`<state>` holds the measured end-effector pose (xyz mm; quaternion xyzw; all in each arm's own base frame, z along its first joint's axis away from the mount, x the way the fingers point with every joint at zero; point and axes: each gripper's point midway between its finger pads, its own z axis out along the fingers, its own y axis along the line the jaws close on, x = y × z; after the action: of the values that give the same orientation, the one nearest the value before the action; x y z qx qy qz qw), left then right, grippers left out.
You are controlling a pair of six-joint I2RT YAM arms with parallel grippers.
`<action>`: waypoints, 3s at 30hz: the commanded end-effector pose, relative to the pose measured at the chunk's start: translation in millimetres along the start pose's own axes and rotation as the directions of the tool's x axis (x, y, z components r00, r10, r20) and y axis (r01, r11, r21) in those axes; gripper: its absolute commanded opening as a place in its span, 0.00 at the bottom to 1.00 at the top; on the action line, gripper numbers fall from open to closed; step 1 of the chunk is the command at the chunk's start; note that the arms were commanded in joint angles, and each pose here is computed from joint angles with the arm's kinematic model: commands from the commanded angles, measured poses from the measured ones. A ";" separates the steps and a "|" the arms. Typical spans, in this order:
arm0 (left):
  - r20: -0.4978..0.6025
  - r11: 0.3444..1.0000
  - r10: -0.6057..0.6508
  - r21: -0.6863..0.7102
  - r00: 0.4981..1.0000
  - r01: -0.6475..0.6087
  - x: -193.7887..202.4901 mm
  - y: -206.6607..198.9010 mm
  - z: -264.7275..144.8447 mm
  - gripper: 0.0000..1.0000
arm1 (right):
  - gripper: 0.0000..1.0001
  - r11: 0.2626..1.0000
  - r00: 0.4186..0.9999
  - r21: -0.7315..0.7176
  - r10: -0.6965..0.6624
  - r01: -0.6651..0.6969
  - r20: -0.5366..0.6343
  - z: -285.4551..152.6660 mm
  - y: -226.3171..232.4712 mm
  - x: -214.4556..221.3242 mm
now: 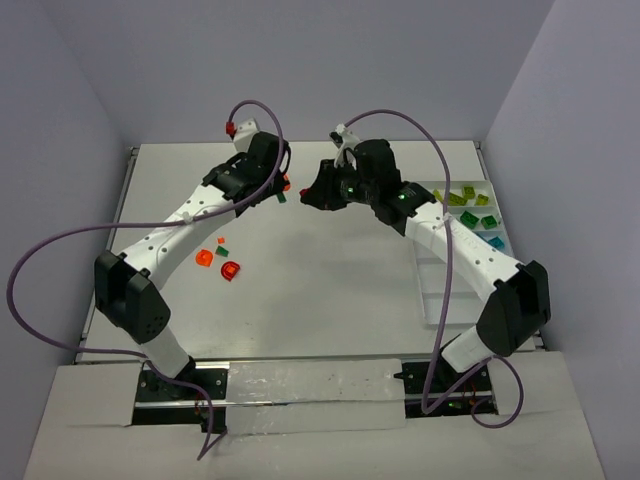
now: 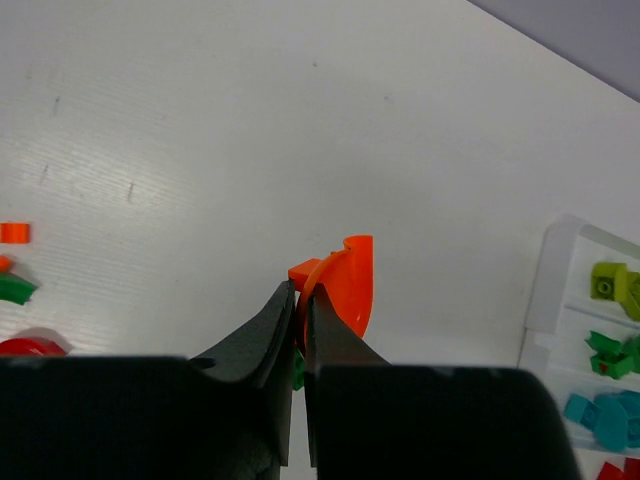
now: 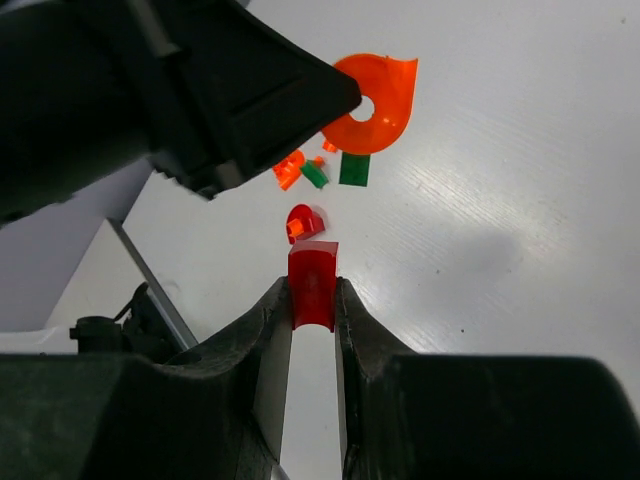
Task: Sort the legos into containers by color
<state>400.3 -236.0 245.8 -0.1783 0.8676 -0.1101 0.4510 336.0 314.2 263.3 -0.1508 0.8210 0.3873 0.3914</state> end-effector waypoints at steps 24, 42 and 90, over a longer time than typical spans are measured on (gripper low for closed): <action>-0.019 0.935 0.277 0.235 0.961 -0.265 13.2 6.0 -20.8 0.00 | 0.00 0.777 0.947 0.580 -0.060 0.242 -0.315 -231.4 -221.3 106.4; -0.034 0.910 0.284 0.325 0.958 -0.258 18.9 -3.2 -32.9 0.00 | 0.00 0.734 0.792 0.606 0.156 0.307 -0.590 -250.7 -289.6 199.8; -0.275 0.422 -0.090 0.860 0.957 0.286 -17.5 -65.8 -125.1 0.00 | 0.49 0.885 0.988 -0.445 0.157 -0.140 0.000 -62.2 56.4 -36.7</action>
<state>318.5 -283.2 324.8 -0.0158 0.7135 -0.6130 0.3390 295.0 286.5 310.5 -0.1577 0.7421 0.5733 0.3093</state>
